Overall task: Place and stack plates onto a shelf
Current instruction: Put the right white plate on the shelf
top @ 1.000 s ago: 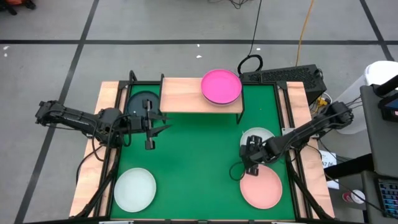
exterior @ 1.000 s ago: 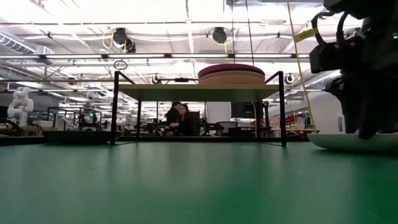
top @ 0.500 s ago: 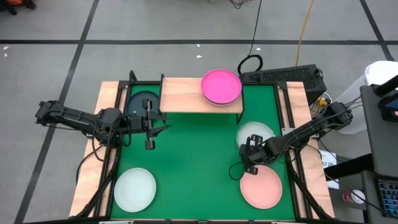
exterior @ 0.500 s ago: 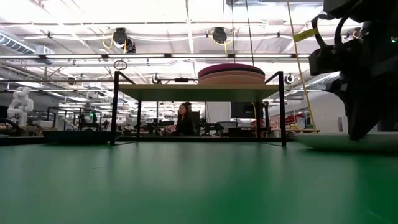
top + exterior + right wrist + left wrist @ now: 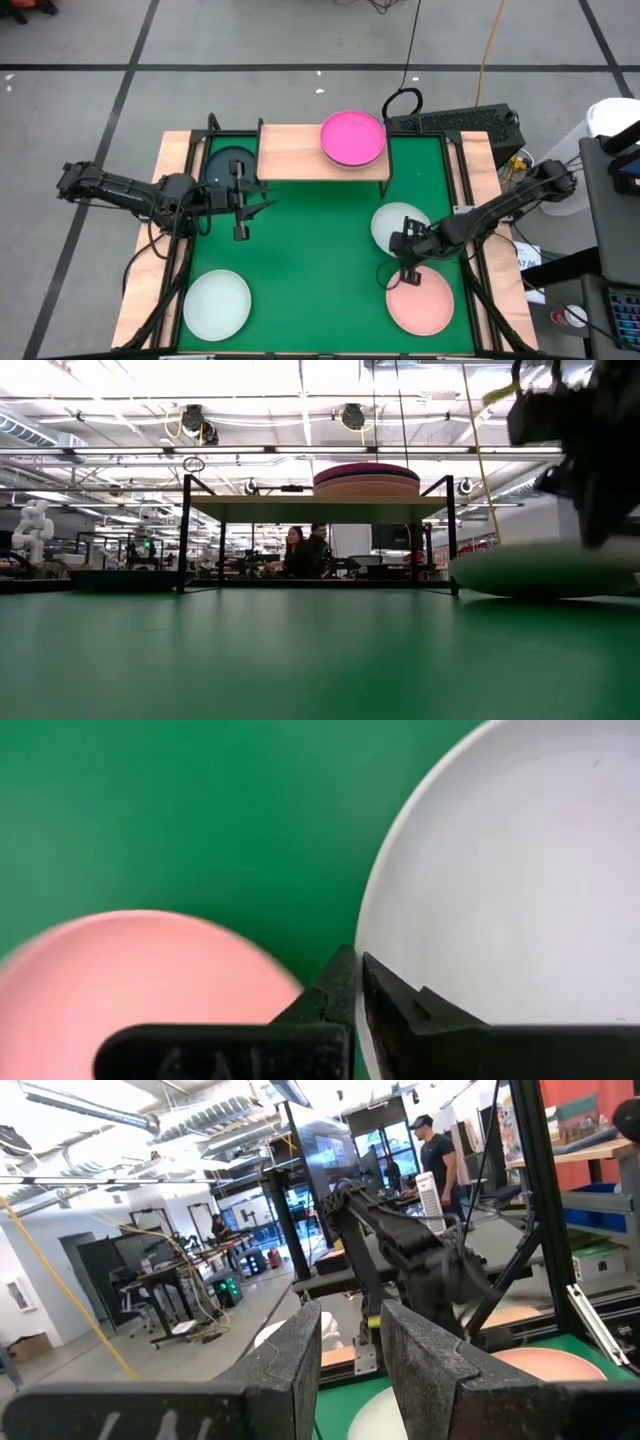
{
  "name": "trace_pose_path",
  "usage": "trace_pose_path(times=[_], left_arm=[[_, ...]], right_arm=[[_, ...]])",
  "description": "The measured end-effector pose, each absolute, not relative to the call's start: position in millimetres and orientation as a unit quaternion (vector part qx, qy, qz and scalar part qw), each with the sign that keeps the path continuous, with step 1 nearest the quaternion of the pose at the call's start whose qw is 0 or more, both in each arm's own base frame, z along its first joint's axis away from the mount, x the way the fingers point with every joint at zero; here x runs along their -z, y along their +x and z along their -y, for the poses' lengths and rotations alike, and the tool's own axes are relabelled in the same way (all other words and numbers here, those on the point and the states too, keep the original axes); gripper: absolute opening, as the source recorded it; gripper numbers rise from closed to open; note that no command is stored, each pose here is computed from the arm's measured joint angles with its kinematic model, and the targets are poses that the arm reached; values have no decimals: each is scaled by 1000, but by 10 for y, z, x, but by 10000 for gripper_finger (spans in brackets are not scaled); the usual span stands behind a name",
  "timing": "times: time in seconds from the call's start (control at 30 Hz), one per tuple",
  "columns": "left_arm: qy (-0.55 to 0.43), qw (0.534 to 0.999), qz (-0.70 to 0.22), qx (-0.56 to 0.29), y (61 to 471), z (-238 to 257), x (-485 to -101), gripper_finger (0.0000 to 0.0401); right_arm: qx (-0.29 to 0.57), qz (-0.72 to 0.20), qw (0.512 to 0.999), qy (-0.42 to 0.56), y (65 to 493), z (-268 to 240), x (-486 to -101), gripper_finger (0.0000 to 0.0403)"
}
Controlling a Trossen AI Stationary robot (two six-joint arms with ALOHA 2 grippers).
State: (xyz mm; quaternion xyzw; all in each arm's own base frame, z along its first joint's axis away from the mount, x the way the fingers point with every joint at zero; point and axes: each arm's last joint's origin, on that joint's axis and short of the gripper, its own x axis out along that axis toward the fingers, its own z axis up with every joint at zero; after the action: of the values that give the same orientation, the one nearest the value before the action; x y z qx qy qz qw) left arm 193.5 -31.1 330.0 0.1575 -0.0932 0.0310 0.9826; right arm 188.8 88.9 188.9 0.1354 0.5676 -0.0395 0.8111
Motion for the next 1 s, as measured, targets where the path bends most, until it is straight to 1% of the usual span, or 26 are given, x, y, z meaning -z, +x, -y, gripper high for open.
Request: trace_pose_path(times=[0.1, 0.17, 0.33, 0.43, 0.57, 0.77, 1.0], left_arm=[[157, 983, 93, -31, 1935, 311, -3300, 113], [157, 983, 93, -31, 1935, 311, -3300, 113], [157, 983, 93, -31, 1936, 311, -3300, 113], [157, 983, 93, -31, 1935, 311, -3300, 113], [158, 983, 93, -31, 1935, 311, -3300, 113], [158, 983, 93, -31, 1935, 311, -3300, 113], [157, 983, 93, -31, 1935, 311, -3300, 113]], right_arm=[[10, -538, 830, 147, 1830, -928, -2087, 1], [-17, -503, 850, 155, 1811, -959, -2243, 1], [-113, -358, 914, 154, 1885, -1053, -2651, 1], [-130, -286, 943, 110, 1959, -1056, -2849, 1], [-94, -250, 963, 37, 2083, -992, -3006, 0], [-24, -204, 978, -44, 2363, -832, -3245, 0], [6, -143, 981, -129, 2735, -685, -3513, 0]])
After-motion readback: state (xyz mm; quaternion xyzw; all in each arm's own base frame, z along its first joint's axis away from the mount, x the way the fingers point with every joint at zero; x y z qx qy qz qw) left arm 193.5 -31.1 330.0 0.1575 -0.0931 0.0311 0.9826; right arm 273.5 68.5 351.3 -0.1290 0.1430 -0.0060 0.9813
